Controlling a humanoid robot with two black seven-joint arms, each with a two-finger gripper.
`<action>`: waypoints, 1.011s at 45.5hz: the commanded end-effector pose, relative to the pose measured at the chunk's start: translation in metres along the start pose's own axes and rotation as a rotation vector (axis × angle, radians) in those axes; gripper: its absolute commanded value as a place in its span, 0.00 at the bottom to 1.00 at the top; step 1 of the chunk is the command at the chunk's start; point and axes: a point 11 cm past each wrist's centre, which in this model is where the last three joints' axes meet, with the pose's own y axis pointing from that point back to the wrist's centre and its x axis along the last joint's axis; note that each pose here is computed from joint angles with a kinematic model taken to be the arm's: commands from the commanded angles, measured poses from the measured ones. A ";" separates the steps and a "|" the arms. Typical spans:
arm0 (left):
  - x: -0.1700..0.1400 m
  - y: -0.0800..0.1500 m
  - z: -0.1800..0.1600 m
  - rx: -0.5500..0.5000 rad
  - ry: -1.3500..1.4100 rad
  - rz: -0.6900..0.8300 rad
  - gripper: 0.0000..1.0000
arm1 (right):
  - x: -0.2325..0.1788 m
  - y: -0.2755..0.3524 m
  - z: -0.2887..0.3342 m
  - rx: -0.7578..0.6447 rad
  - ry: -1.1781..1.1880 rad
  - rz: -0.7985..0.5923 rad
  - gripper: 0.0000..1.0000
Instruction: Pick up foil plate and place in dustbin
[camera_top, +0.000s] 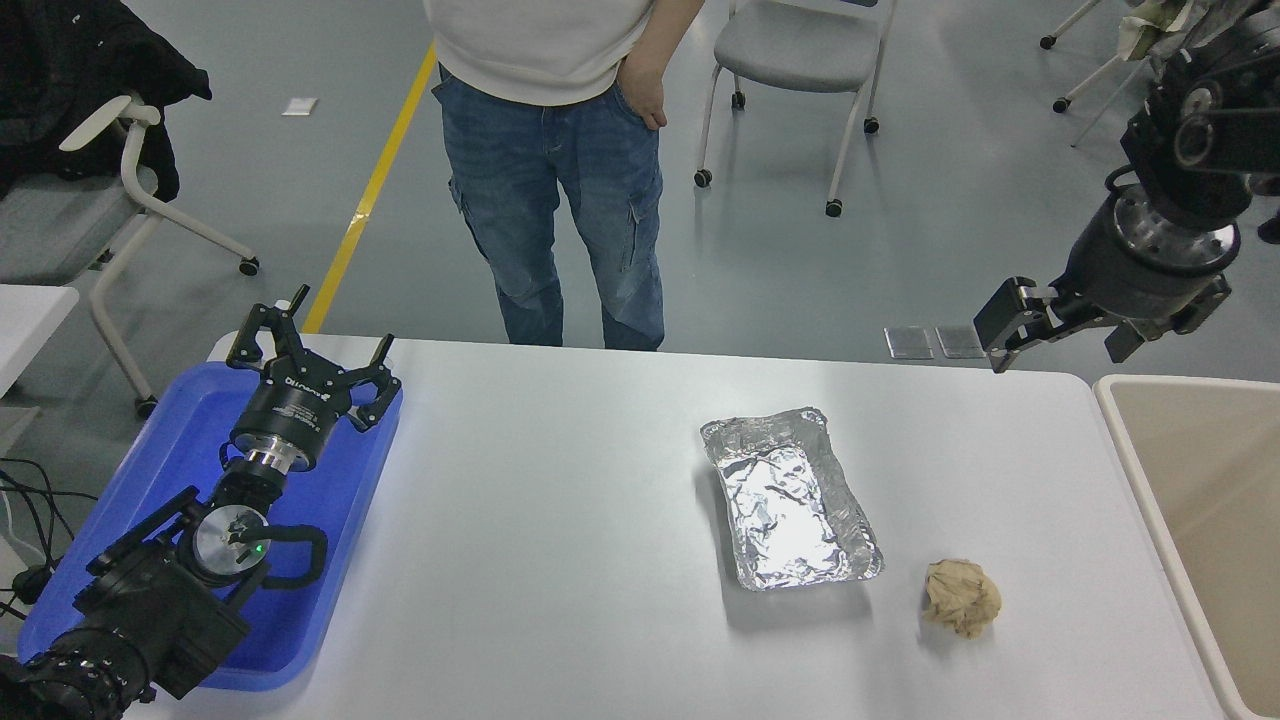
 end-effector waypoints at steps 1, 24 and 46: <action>0.000 0.000 0.000 0.000 0.000 -0.001 1.00 | -0.012 -0.029 -0.019 0.086 -0.011 -0.066 1.00; 0.000 0.000 0.000 0.000 0.000 0.000 1.00 | -0.031 -0.125 -0.045 0.151 -0.052 0.061 1.00; 0.000 0.000 0.000 0.000 0.000 -0.001 1.00 | -0.053 -0.201 -0.100 0.158 0.114 0.120 1.00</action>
